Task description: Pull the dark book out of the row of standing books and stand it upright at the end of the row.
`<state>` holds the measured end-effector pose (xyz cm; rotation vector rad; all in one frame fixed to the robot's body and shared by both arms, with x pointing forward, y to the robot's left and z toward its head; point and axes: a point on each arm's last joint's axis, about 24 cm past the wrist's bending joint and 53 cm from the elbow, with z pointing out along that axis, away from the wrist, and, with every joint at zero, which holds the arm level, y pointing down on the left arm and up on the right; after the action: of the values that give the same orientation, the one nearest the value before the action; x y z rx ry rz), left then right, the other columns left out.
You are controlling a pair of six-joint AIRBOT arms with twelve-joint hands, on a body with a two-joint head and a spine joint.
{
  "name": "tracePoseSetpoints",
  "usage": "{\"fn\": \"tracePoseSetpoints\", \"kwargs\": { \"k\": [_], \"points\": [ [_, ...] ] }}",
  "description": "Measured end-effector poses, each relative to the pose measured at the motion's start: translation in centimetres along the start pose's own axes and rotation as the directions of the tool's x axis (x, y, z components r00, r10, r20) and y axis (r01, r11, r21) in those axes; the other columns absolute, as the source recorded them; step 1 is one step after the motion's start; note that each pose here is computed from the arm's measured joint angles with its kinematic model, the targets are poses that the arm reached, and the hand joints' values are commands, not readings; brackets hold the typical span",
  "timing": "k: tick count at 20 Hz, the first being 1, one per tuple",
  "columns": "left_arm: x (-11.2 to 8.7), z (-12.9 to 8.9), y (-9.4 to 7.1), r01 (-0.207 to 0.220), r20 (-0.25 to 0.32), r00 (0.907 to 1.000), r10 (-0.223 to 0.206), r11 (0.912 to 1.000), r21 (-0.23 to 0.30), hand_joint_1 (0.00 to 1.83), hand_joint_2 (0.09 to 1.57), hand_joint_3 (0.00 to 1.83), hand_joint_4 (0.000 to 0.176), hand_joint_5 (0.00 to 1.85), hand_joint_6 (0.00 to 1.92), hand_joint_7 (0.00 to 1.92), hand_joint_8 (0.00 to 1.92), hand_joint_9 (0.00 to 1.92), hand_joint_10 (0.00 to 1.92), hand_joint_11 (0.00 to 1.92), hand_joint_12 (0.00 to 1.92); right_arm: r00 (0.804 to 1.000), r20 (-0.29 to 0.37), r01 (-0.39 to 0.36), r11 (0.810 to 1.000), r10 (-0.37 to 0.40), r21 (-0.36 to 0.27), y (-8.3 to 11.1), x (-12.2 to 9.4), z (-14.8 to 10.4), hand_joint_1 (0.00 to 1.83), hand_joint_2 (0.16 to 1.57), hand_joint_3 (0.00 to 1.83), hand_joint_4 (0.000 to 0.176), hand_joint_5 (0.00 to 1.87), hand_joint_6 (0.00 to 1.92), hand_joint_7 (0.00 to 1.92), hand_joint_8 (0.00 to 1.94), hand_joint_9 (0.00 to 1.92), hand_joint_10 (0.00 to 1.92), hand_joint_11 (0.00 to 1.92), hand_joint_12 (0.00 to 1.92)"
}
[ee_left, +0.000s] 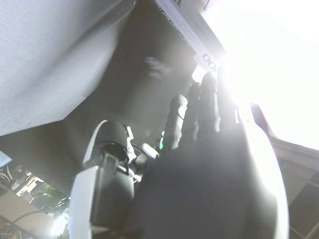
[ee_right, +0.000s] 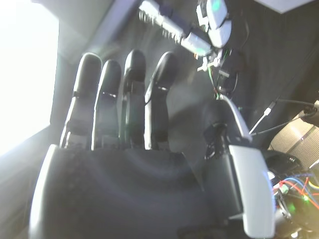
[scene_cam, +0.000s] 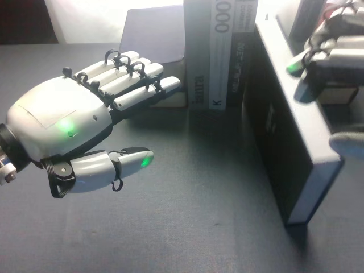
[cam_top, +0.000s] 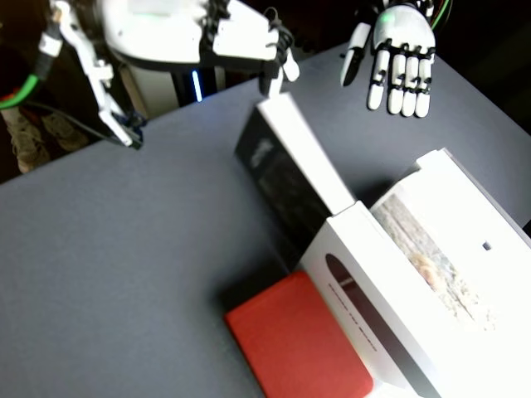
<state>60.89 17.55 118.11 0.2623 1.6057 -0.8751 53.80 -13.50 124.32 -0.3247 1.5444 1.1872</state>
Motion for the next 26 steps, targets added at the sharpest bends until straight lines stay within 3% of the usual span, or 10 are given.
{"fn": "tracePoseSetpoints", "kwargs": {
  "k": [3,9,11,12,13,14,19,21,22,26],
  "points": [
    [0.0,0.0,0.0,0.000,0.001,1.0000,0.000,1.0000,-0.001,0.18,1.38,0.00,0.070,0.03,0.01,0.00,0.00,0.00,0.00,0.00,0.00,0.996,0.092,0.020,1.000,-0.018,-0.018,0.0,-2.0,0.1,0.31,1.41,0.01,0.000,0.30,0.59,0.43,0.48,0.09,1.10,0.00,1.62],
    [-0.4,-0.1,0.0,0.009,0.021,0.9997,-0.009,1.0000,0.002,0.20,1.38,0.00,0.069,0.02,0.00,0.00,0.00,0.00,0.00,0.00,0.00,0.968,0.252,-0.008,1.000,0.007,0.002,-2.0,-4.9,0.4,0.10,1.50,0.00,0.000,0.06,0.85,0.24,0.67,0.00,1.07,0.00,1.70],
    [-0.9,-0.2,0.0,0.017,0.041,0.9990,-0.017,0.9999,0.002,0.17,1.38,0.00,0.045,0.04,0.01,0.00,0.00,0.00,0.00,0.00,0.00,0.956,0.294,-0.008,1.000,0.000,0.024,-2.7,-5.8,0.3,0.28,1.56,0.02,0.000,0.01,0.36,0.04,0.22,0.00,0.27,0.00,1.37],
    [-1.4,-0.2,-0.1,0.023,0.062,0.9978,-0.023,0.9997,0.007,0.23,1.37,0.00,0.045,0.04,0.01,0.00,0.00,0.00,0.00,0.00,0.00,0.949,0.316,-0.003,0.999,-0.009,0.038,-3.0,-6.1,0.2,0.32,1.57,0.02,0.000,0.00,0.18,0.01,0.04,0.00,0.05,0.00,0.87],
    [-1.6,-0.3,-0.1,0.027,0.074,0.9969,-0.028,0.9996,0.009,0.24,1.37,0.00,0.045,0.04,0.01,0.00,0.00,0.00,0.00,0.00,0.00,0.942,0.334,-0.006,0.999,-0.009,0.044,-3.2,-6.4,0.0,0.32,1.57,0.02,0.000,0.03,0.07,0.00,0.01,0.00,0.01,0.00,0.30],
    [-1.9,-0.4,-0.1,0.034,0.091,0.9952,-0.035,0.9994,0.011,0.24,1.37,0.00,0.016,0.04,0.01,0.00,0.00,0.00,0.00,0.00,0.00,0.936,0.352,-0.015,0.998,-0.004,0.053,-3.5,-6.6,-0.2,0.25,1.55,0.01,0.000,0.00,0.01,0.00,0.00,0.00,0.00,0.00,0.06],
    [-4.0,-1.4,0.4,0.086,0.209,0.9741,-0.086,0.9962,0.011,0.28,1.35,0.00,0.000,0.00,0.00,0.00,0.00,0.00,0.00,0.00,0.00,0.904,0.428,-0.069,0.991,0.011,0.118,-5.7,-7.4,-2.4,0.13,1.43,0.00,0.000,0.00,0.00,0.00,0.00,0.00,0.00,0.00,0.00],
    [-4.8,-1.9,0.3,0.113,0.249,0.9615,-0.117,0.9931,0.031,0.34,1.32,0.00,0.052,0.00,0.00,0.00,0.00,0.00,0.00,0.00,0.00,0.882,0.471,-0.073,0.990,0.009,0.119,-5.7,-8.1,-3.4,0.14,1.38,0.00,0.015,0.00,0.00,0.00,0.00,0.00,0.00,0.00,0.00],
    [-5.2,-2.1,0.2,0.123,0.268,0.9545,-0.130,0.9914,0.043,0.40,1.32,0.00,0.051,0.00,0.00,0.00,0.00,0.00,0.00,0.00,0.00,0.874,0.485,-0.070,0.991,0.005,0.117,-5.7,-8.3,-3.8,0.16,1.36,0.00,0.022,0.00,0.00,0.00,0.00,0.00,0.00,0.00,0.00],
    [-7.2,-3.2,1.0,0.159,0.359,0.9183,-0.168,0.9858,0.054,0.32,1.31,0.00,0.136,0.00,0.00,0.00,0.00,0.00,0.00,0.00,0.00,0.854,0.520,-0.070,0.993,0.008,0.100,-5.1,-8.8,-4.9,0.07,1.38,0.00,0.000,0.00,0.00,0.00,0.00,0.00,0.00,0.00,0.00]
  ]
}}
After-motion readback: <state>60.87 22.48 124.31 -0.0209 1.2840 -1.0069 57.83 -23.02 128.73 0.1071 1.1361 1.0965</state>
